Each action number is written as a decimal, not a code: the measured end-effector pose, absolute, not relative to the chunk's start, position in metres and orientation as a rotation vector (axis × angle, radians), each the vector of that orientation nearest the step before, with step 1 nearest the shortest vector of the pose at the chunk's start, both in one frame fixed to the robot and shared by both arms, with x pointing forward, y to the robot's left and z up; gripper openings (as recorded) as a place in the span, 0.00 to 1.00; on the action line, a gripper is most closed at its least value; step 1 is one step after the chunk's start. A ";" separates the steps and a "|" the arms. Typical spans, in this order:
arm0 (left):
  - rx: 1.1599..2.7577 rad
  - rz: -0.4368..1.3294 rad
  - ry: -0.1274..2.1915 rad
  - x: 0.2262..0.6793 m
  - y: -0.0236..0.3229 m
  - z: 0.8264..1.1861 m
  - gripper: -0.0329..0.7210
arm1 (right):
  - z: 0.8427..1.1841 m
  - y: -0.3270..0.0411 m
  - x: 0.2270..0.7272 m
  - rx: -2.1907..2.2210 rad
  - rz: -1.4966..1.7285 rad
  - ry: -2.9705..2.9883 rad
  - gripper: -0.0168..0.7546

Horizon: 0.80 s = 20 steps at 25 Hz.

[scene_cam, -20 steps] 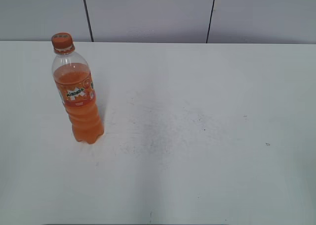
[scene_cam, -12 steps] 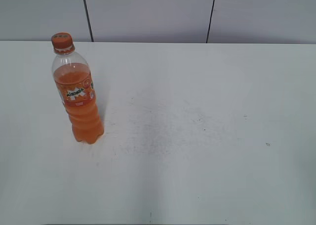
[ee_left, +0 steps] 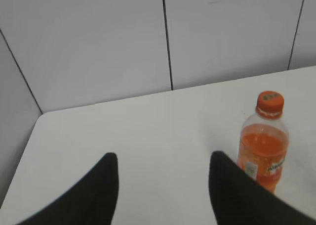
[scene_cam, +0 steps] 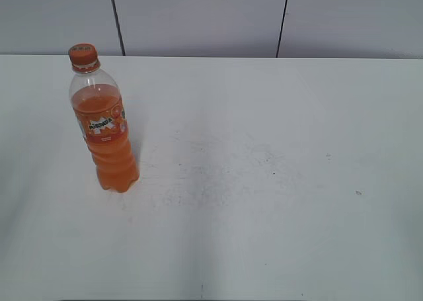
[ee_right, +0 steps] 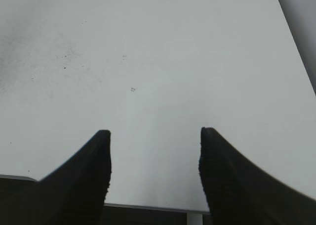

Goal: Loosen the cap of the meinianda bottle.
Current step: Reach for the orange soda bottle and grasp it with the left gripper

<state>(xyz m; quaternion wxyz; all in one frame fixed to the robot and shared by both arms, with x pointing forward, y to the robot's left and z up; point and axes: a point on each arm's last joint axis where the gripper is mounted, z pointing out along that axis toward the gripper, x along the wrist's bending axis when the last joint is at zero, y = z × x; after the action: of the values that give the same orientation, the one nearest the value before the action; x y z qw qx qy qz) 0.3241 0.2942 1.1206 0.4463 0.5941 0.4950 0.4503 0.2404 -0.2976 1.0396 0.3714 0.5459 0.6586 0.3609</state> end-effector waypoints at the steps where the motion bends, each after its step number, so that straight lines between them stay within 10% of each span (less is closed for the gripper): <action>1: 1.461 1.120 1.204 0.335 0.292 1.116 0.54 | 1.040 -0.298 0.240 1.400 0.925 1.689 0.58; 20: 1.405 1.113 1.075 0.359 0.281 1.025 0.54 | 1.040 -0.298 0.240 1.400 0.925 1.689 0.58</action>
<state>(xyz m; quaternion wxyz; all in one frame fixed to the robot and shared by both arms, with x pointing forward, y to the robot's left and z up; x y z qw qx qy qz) 0.3589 0.2811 1.0252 0.5017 0.5815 0.4450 0.4606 0.2404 -0.2976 1.0396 0.3714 0.5459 0.6586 0.3609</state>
